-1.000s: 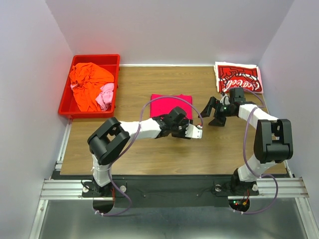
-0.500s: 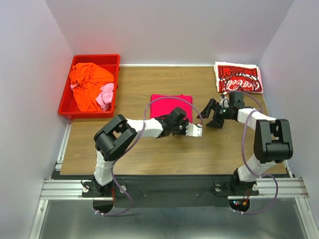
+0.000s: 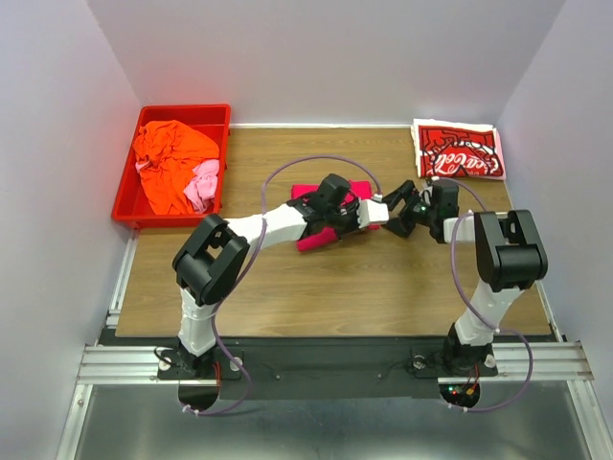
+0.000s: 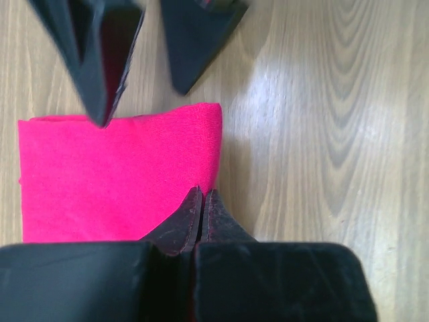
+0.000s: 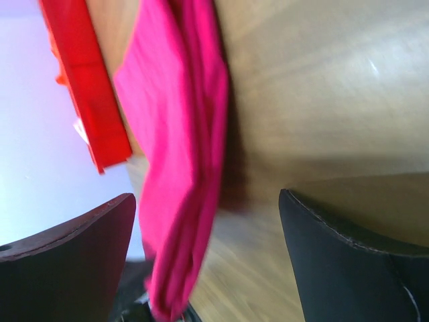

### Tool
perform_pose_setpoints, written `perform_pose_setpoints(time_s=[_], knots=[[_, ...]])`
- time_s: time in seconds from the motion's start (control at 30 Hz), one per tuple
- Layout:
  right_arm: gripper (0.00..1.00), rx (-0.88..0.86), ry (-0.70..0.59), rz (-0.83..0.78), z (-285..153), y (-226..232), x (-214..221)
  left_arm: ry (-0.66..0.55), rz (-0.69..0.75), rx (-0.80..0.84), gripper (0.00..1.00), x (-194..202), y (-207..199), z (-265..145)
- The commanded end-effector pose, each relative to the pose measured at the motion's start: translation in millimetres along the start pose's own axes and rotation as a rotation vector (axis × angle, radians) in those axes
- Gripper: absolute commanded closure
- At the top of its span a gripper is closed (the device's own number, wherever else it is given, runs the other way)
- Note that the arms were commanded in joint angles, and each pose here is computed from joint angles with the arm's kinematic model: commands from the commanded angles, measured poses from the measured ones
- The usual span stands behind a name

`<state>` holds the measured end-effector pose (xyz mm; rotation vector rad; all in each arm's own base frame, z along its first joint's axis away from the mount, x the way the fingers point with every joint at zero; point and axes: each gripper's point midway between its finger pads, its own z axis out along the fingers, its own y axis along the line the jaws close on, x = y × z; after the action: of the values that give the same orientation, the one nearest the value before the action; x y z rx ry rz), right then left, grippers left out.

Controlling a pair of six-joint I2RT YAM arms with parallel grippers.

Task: Fold and stack the t-shirts
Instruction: Neatly place the folded tshirt to the corner

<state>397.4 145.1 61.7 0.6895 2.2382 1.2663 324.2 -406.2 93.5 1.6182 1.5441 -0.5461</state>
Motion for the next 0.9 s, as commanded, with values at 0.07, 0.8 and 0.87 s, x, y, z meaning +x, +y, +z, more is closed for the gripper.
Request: perform_pose_setpoints(time_s=[0.07, 0.8, 0.87], knots=[[0.12, -0.063, -0.135, -0.033, 36.9, 23.9, -28.8, -0.138, -0.047, 0.011, 1.0, -52.1, 14.8, -20.3], [0.99, -0.049, -0.205, -0.107, 86.6, 22.4, -42.5, -0.153, -0.09, 0.001, 0.91, -57.1, 24.6, -12.6], [0.99, -0.047, -0.22, -0.189, 82.7, 32.6, -49.1, -0.133, -0.113, -0.007, 0.77, -51.2, 28.4, -17.8]])
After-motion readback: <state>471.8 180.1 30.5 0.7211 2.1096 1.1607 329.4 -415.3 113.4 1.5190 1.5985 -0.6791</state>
